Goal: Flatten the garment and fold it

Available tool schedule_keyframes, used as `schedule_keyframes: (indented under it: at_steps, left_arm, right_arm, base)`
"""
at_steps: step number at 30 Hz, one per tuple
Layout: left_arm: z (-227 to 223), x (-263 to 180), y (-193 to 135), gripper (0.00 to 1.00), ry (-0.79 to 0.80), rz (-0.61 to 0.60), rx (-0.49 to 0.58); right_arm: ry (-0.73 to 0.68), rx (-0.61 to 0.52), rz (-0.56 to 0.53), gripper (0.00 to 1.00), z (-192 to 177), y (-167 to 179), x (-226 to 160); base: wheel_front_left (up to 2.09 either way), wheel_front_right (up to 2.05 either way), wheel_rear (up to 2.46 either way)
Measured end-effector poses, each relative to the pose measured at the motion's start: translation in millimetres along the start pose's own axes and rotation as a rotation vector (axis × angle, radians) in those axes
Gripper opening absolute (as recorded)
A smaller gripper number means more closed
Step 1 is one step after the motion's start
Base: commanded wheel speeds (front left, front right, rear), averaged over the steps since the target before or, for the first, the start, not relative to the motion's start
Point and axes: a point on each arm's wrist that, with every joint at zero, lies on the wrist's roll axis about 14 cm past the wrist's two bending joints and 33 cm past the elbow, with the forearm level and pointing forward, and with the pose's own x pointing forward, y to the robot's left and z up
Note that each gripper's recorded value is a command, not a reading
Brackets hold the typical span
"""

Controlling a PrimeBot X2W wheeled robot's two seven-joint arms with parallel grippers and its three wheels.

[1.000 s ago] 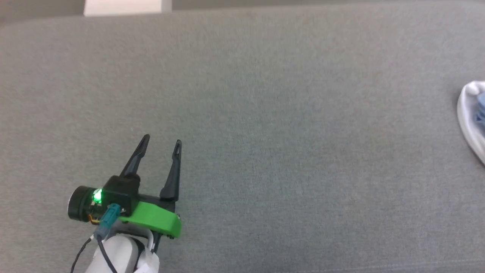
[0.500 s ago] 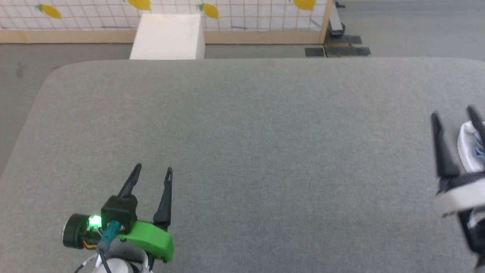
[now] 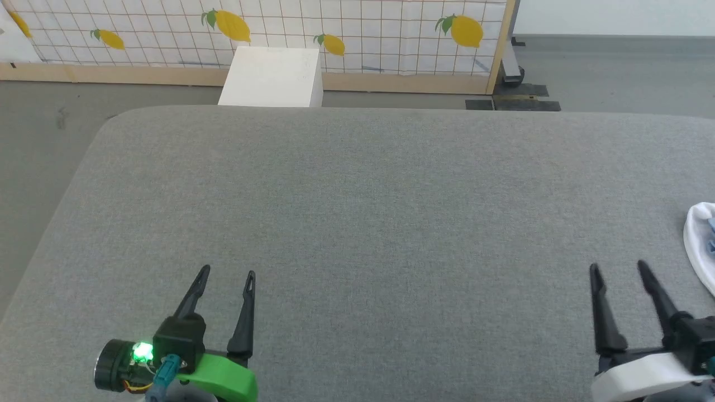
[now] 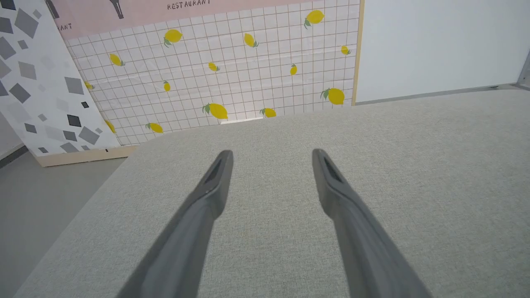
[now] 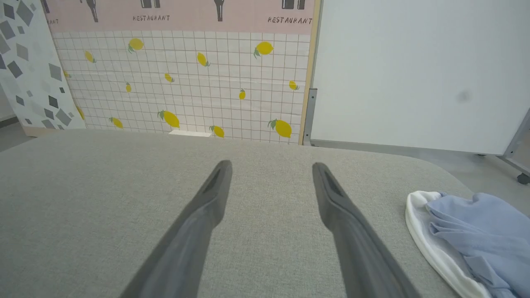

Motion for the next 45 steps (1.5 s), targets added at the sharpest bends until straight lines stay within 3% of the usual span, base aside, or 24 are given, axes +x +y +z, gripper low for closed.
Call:
schedule_keyframes:
  at_steps: [28,29,45]
  left_arm:
    - [-11.1,-2.1,-8.6,1.00,0.030,-0.026,-0.004]
    - [-11.4,-2.5,-8.9,0.00,0.032,-0.025,-0.014]
    - [-9.7,-0.4,-5.7,0.00,0.035,-0.008,-0.022]
  right_arm:
    - [0.048,0.023,-0.016,1.00,-11.8,4.6,-3.6]
    - [0.050,0.024,-0.015,0.00,-11.8,4.9,-3.7]
    - [0.057,0.026,-0.007,0.00,-12.9,7.8,-3.5]
  base:
    - [0.00,0.00,0.00]
    - [0.00,0.00,0.00]
    - [0.00,0.00,0.00]
